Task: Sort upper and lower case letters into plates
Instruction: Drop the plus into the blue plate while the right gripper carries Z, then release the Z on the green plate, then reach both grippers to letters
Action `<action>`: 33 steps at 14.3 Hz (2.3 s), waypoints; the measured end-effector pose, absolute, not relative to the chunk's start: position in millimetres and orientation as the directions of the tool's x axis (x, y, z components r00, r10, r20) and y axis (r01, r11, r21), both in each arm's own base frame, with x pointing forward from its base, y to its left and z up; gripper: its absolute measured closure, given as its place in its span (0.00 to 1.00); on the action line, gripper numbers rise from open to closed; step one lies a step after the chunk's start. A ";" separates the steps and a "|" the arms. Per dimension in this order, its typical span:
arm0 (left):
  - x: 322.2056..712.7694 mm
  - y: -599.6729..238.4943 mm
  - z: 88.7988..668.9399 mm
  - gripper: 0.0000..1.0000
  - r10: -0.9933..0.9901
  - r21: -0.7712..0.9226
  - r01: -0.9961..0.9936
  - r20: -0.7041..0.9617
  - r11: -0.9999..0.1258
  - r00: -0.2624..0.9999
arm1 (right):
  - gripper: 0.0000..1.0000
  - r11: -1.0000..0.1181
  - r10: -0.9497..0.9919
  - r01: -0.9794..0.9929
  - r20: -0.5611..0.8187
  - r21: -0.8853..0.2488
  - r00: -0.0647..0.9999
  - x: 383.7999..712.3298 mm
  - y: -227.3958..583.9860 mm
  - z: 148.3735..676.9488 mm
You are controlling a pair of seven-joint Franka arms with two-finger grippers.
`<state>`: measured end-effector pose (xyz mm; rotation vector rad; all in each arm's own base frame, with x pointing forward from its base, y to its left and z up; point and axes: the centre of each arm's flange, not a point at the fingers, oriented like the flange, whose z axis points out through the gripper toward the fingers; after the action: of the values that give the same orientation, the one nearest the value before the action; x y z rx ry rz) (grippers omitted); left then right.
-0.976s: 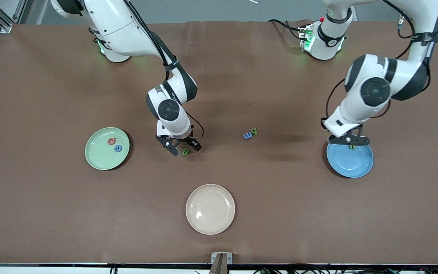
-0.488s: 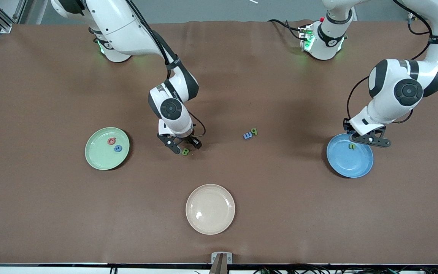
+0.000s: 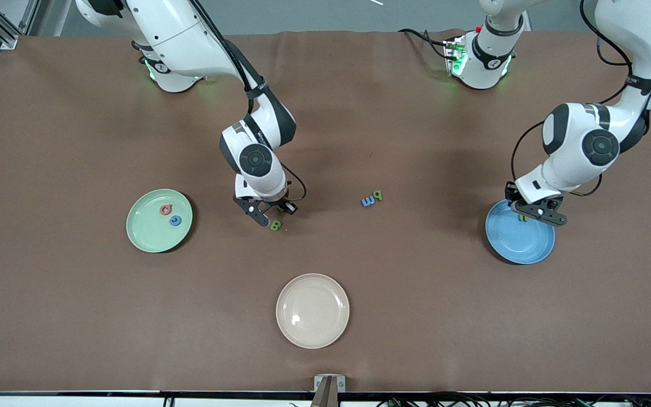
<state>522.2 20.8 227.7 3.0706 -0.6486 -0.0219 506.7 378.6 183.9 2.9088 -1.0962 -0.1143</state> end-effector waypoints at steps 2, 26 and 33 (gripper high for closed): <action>524.5 30.8 210.9 0.67 -0.412 0.029 -0.411 -0.008 -0.911 0.911 | 0.65 -0.777 -0.629 -0.624 -0.055 0.082 0.776 517.6 361.4 195.6; 547.3 -148.1 304.9 0.00 -0.226 0.021 -0.225 -0.076 -0.974 0.971 | 0.65 -0.992 -0.118 -0.121 -0.111 -0.019 0.987 539.3 -21.5 201.3; 514.2 -264.0 277.9 0.00 -0.073 0.048 -0.068 -0.112 -0.997 0.991 | 0.41 -0.993 -0.112 -0.115 -0.126 -0.018 0.986 538.3 -17.7 192.9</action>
<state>514.2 -264.0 277.9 3.0907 -0.1100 -0.1757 538.3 -17.7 192.9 3.1559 -0.1801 -0.1975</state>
